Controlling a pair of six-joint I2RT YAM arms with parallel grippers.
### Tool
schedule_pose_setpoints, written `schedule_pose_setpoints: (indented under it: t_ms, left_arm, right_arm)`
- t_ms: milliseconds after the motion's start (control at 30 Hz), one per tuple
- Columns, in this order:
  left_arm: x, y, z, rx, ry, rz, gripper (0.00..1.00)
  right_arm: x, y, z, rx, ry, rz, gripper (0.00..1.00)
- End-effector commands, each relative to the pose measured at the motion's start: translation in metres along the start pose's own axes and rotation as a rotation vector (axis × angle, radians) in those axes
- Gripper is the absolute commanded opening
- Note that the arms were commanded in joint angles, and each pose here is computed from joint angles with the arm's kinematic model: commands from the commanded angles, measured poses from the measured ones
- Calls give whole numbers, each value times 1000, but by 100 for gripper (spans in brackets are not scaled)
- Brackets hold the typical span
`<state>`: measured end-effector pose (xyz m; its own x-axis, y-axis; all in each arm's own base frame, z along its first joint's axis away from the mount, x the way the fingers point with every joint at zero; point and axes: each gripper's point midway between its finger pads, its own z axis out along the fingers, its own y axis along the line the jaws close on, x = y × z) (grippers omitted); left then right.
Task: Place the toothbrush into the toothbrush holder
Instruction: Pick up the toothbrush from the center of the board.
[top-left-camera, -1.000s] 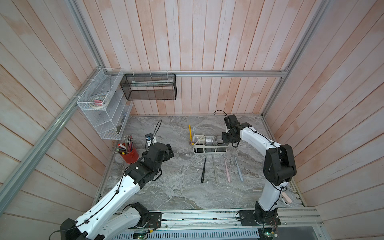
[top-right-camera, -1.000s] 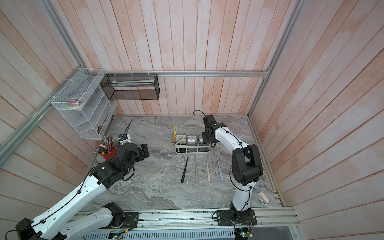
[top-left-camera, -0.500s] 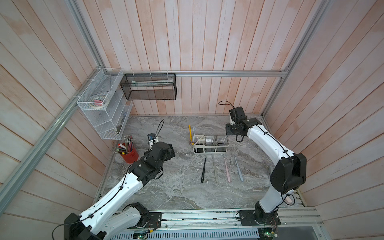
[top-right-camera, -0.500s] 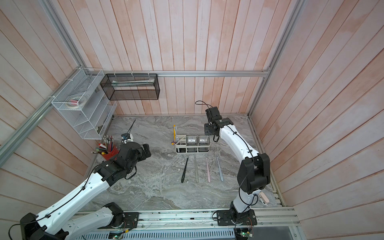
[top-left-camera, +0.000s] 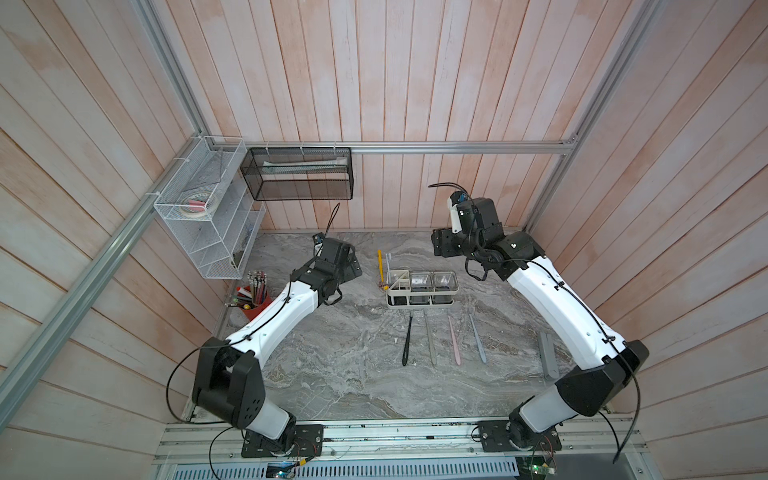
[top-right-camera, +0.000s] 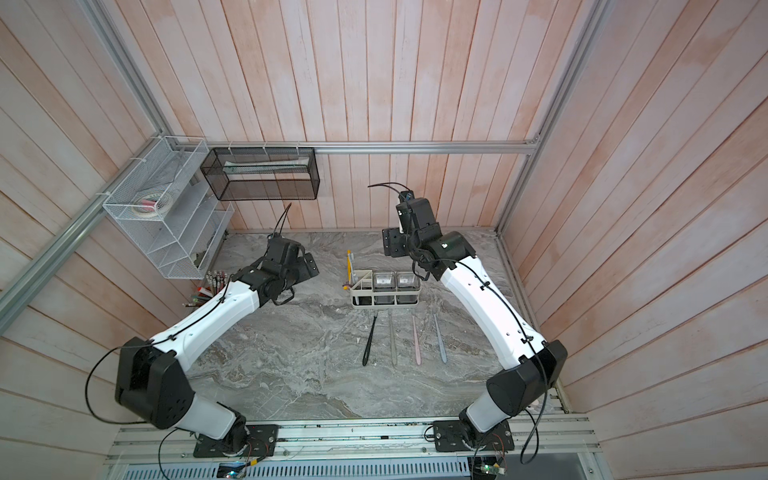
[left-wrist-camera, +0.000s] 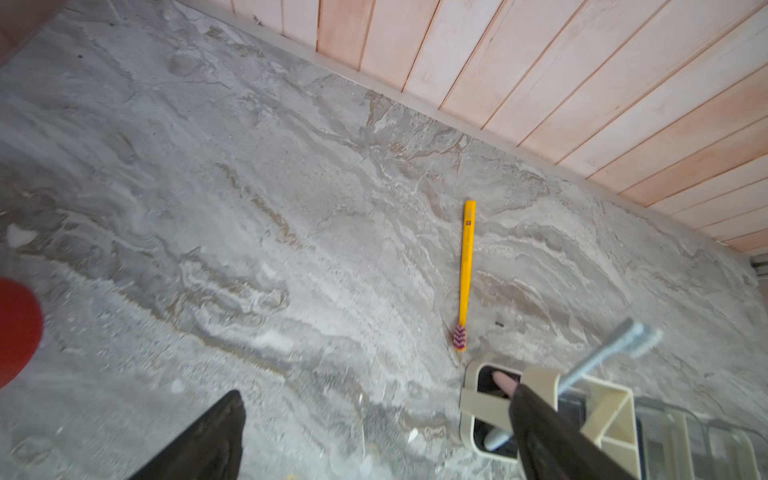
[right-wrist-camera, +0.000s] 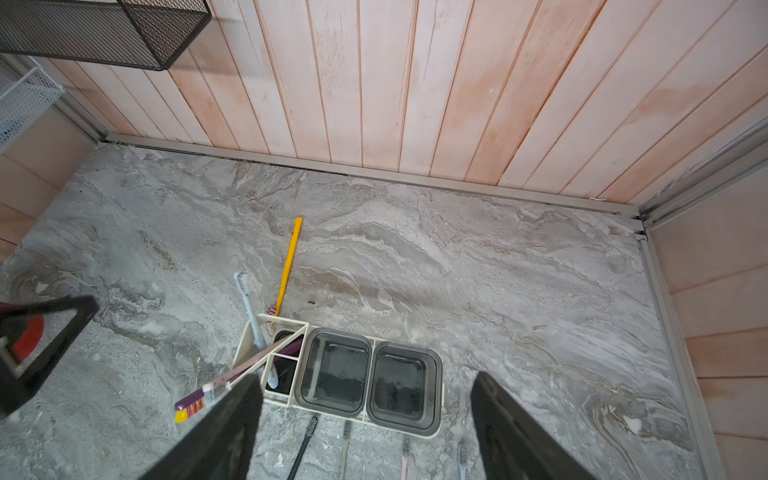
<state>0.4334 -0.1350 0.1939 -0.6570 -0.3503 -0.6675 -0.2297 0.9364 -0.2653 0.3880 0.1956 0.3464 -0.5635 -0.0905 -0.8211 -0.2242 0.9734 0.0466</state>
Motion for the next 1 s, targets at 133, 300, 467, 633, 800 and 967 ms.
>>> schedule_pose_setpoints:
  t_ms: [133,300,467,633,800,967]
  left_arm:
    - [-13,-38,74,51,147,112,100]
    - [-30,-52,118,4,153,188,100]
    - [-25,-72,157,18,199,236,96]
    - [-2,-79,184,11,233,306,94]
    - [28,-81,202,4,273,345,94]
    - [40,-93,206,19,273,367,94]
  right_arm:
    - [3,-12,-58,-6,-75,20,91]
    - [12,-20,-85,-13,-98,22,91]
    - [26,-27,-97,-7,-97,24,91]
    - [33,-33,-107,-2,-99,21,91]
    - [37,-35,-113,-4,-103,25,91]
    - [39,-34,-118,-27,-113,34,91]
